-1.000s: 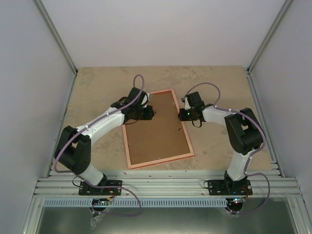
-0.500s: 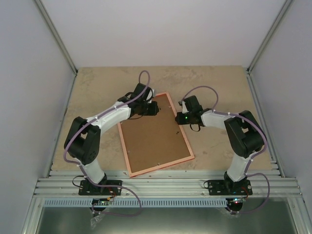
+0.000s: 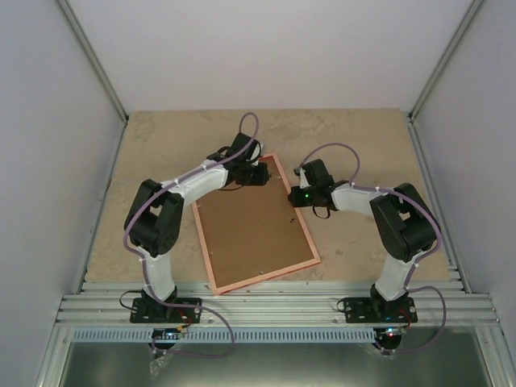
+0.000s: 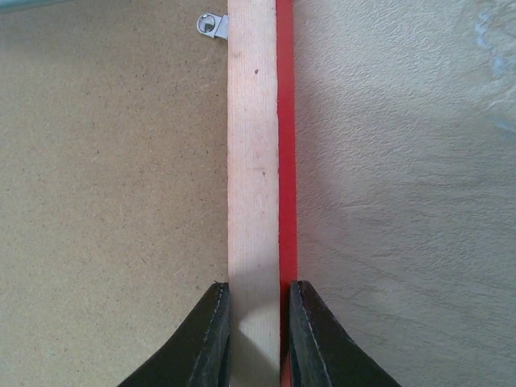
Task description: Take the photo out of the frame
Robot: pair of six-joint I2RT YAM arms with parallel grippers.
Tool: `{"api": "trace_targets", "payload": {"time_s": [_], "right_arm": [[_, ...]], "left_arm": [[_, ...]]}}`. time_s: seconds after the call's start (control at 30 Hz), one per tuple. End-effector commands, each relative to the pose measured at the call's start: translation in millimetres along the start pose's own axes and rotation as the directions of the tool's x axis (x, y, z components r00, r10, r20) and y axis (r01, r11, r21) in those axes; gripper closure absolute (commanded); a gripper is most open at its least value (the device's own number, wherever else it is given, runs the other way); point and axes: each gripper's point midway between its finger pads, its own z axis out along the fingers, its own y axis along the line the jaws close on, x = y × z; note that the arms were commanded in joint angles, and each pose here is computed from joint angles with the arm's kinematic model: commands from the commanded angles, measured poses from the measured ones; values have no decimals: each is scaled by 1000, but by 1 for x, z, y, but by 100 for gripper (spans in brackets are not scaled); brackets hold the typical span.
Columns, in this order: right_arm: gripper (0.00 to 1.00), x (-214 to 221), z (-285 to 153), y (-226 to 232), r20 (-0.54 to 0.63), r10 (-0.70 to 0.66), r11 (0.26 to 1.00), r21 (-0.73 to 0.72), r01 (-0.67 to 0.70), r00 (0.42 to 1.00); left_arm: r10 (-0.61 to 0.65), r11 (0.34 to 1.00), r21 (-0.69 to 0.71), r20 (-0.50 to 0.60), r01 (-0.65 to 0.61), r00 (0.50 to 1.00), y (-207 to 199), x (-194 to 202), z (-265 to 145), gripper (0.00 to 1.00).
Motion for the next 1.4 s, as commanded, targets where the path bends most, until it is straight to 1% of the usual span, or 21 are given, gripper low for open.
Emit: {"api": "trace_targets", "payload": {"time_s": [0.0,0.43,0.93,1.13,1.37], "right_arm": [[92,34,5,4,-108,24,999,-28,-27,994],[92,35,6,5,-117,15,999,-31,-18,993],[92,37,8,3,-122,13,1000,-24,-16,992],[92,37,9,3,-123,15,1000,-23,-18,992],[92,37,10,3,-124,13,1000,-25,-16,992]], "left_arm": [[32,999,15,21,-32,999,-5,-16,3,100],[34,999,-18,-35,-35,999,4,-11,24,100],[6,998,-58,10,-5,1000,8,-18,11,100],[-1,999,-52,1,1,1000,8,-15,14,100],[14,1000,-14,-20,-14,1000,3,-11,20,100]]}}
